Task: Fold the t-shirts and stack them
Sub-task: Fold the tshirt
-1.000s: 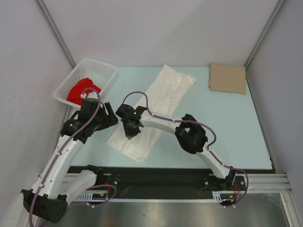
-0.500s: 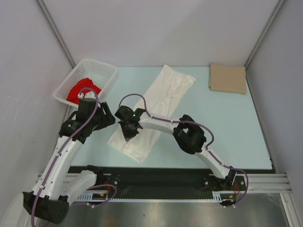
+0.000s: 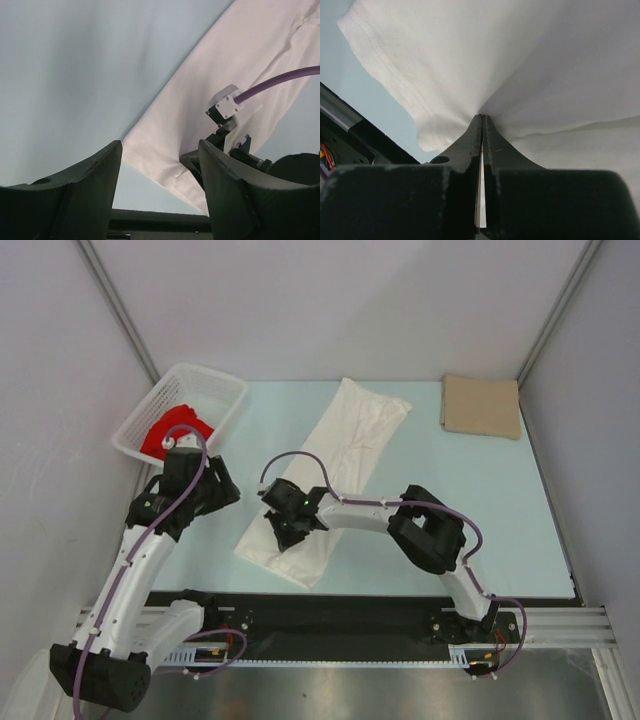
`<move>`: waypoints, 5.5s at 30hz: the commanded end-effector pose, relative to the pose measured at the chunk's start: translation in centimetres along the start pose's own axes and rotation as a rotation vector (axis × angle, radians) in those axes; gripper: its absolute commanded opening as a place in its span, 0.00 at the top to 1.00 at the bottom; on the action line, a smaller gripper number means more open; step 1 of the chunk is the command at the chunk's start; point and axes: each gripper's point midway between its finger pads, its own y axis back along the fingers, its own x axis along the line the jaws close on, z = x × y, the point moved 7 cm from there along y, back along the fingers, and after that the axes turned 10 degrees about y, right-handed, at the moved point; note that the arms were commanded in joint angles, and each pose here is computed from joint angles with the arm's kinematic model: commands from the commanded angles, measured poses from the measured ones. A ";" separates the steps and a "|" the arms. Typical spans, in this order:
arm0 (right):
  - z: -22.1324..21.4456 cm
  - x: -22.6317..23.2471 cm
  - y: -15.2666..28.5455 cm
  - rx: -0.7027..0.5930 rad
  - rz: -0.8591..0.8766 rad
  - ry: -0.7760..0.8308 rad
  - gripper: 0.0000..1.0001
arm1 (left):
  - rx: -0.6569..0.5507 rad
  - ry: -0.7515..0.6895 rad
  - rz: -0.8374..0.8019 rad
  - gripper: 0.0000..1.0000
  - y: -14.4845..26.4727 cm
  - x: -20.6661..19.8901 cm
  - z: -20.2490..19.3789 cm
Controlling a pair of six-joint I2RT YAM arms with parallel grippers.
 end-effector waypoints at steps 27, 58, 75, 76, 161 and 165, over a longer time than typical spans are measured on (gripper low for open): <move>-10.5 -7.3 11.4 0.189 -0.198 -0.216 0.99 | 0.319 -0.073 -0.216 0.31 -6.3 -3.4 -4.6; 11.7 -33.0 3.9 -0.153 -0.638 -0.371 0.13 | 0.441 -0.142 -0.244 0.31 -8.6 -3.5 -7.8; 18.2 -35.2 5.2 -0.416 -0.560 -0.150 0.05 | 0.565 -0.107 -0.266 0.26 -9.0 -4.0 -11.3; 18.5 -34.8 6.2 -0.426 -0.568 -0.162 0.04 | 0.580 -0.105 -0.265 0.26 -9.0 -3.9 -11.7; -22.6 -14.8 12.2 0.169 0.108 -0.834 1.00 | 0.960 0.039 -0.040 1.00 -8.9 1.0 -23.4; -23.9 -13.1 13.4 0.179 0.111 -0.838 1.00 | 0.953 0.037 -0.039 1.00 -7.7 1.4 -23.5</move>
